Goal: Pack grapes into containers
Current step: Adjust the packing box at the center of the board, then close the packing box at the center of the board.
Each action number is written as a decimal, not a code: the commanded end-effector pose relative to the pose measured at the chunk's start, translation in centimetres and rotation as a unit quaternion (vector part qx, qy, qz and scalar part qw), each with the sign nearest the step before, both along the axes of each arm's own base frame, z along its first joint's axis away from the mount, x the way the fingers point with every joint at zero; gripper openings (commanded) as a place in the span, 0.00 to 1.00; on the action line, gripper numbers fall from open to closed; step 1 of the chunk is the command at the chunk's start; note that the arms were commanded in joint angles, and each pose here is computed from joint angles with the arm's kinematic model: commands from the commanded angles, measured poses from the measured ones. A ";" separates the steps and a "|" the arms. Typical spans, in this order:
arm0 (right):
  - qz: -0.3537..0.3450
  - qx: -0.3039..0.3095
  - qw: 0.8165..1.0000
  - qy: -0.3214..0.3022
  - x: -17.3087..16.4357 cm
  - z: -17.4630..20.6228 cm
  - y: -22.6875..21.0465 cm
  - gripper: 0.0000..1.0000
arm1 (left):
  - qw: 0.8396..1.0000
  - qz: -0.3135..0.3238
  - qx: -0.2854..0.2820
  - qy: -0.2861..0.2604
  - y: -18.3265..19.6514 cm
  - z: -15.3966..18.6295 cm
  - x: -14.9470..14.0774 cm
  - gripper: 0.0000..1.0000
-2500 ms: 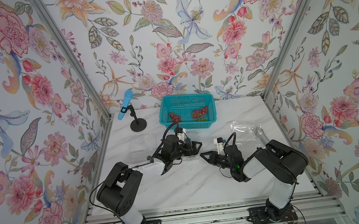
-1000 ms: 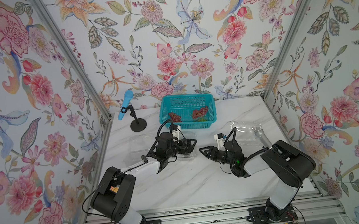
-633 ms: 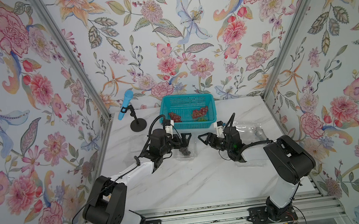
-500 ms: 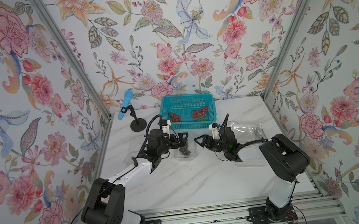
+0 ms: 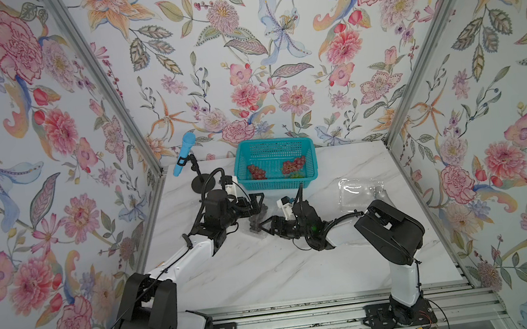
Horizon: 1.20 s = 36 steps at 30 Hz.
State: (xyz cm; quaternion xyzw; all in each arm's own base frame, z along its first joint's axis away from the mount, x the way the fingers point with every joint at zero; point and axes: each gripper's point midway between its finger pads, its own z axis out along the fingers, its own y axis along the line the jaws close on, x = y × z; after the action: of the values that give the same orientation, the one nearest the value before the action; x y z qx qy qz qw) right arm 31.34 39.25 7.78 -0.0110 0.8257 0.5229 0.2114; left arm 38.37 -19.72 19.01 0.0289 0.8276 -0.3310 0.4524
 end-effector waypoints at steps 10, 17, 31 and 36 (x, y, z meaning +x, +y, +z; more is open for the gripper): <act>-0.128 -0.008 0.991 -0.023 7.5 2.1 -11.7 0.82 | 1.000 -0.027 -0.010 0.013 -2.2 -1.9 0.0 1.00; -0.134 0.017 0.990 -0.026 10.0 2.5 -11.2 0.74 | 0.999 -0.037 -0.003 0.027 -3.9 -3.7 -0.5 1.00; -0.121 0.052 0.991 -0.016 10.8 1.5 -6.3 0.59 | 0.998 -0.048 -0.004 0.051 -4.8 -6.4 -1.9 1.00; -0.127 0.065 0.990 -0.014 10.8 1.1 -5.7 0.54 | 0.996 -0.052 0.001 0.072 -5.1 -8.6 -2.5 1.00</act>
State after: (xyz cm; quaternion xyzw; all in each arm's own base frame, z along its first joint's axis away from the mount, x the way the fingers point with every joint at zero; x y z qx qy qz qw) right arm 41.06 33.17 7.85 0.0883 0.8013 0.5271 0.2690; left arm 36.34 -24.67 11.76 0.0533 0.8513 -0.3544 0.3833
